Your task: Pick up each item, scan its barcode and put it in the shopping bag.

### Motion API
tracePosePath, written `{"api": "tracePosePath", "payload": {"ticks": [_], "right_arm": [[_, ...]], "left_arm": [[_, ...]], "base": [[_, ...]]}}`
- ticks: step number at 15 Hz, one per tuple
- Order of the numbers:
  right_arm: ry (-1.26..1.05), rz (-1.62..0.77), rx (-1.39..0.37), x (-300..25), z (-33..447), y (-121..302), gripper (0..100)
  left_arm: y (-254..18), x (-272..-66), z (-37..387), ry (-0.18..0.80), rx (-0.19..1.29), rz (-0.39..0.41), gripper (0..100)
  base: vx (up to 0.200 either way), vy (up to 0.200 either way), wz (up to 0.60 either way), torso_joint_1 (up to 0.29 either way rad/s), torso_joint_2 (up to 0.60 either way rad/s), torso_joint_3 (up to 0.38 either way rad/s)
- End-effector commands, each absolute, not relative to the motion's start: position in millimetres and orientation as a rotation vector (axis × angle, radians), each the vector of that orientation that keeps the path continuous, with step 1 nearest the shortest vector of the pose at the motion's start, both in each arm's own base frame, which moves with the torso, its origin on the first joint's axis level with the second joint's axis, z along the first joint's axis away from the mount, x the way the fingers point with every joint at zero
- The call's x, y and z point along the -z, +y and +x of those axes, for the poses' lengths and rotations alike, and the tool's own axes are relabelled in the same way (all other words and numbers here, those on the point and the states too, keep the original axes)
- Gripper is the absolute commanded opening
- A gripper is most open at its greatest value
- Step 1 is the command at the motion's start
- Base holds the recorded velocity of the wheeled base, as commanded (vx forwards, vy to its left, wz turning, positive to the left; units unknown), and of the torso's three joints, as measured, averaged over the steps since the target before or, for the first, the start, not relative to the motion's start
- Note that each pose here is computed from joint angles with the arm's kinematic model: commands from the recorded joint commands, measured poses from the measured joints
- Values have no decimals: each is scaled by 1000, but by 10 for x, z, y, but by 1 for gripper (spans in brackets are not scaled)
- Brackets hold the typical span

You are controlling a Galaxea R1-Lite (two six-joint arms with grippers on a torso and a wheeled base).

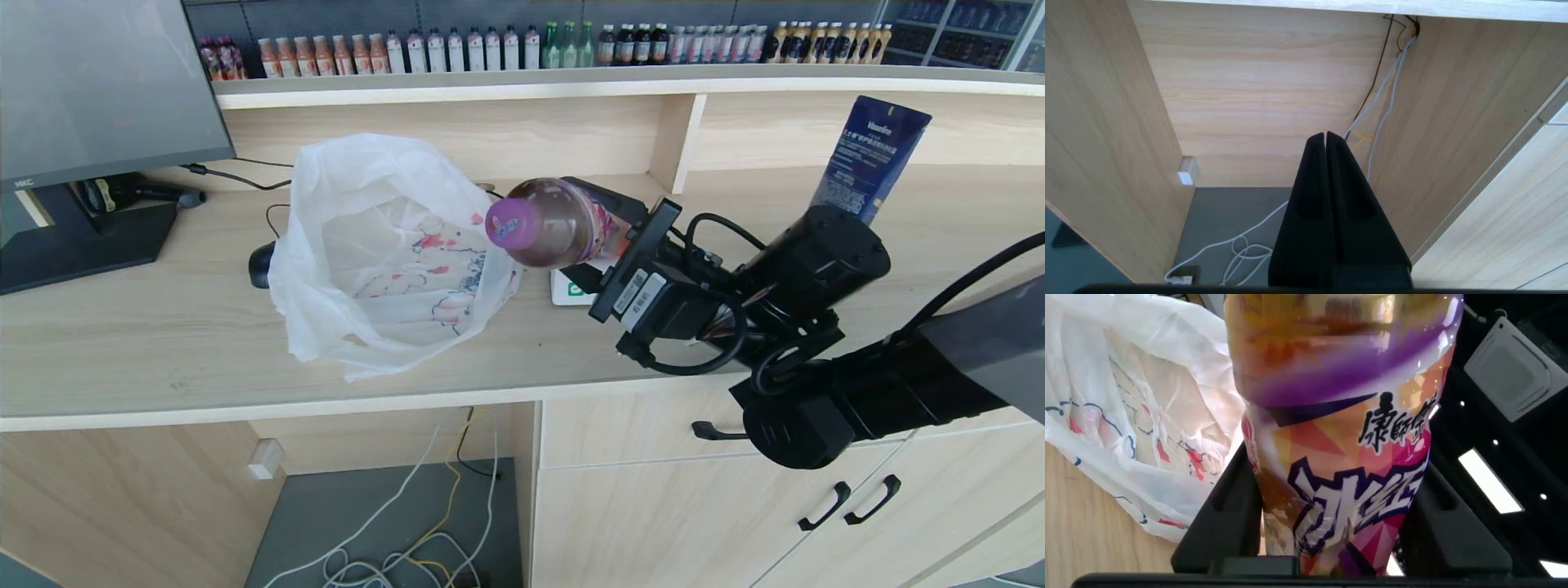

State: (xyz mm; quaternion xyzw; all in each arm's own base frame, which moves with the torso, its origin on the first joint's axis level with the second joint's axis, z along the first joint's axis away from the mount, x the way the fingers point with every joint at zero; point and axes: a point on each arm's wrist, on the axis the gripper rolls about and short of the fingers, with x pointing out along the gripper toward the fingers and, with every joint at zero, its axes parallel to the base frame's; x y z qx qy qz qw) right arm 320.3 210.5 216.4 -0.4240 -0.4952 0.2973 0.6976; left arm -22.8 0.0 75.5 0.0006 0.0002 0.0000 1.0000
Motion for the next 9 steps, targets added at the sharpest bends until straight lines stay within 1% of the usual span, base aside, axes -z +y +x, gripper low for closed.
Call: {"api": "tracePosePath", "payload": {"ticks": [1, 9], "right_arm": [[-1104, -951, -663, -2146, 3224, 2108, 0], [-1170, -969, -622, -2302, 3268, 2084, 0]], "left_arm": [[0, -755, -228, 0, 0, 2, 0], [0, -755, -228, 0, 0, 2, 0]], "base": [[0, 0, 0, 0, 0, 0], [0, 0, 0, 0, 0, 0]]}}
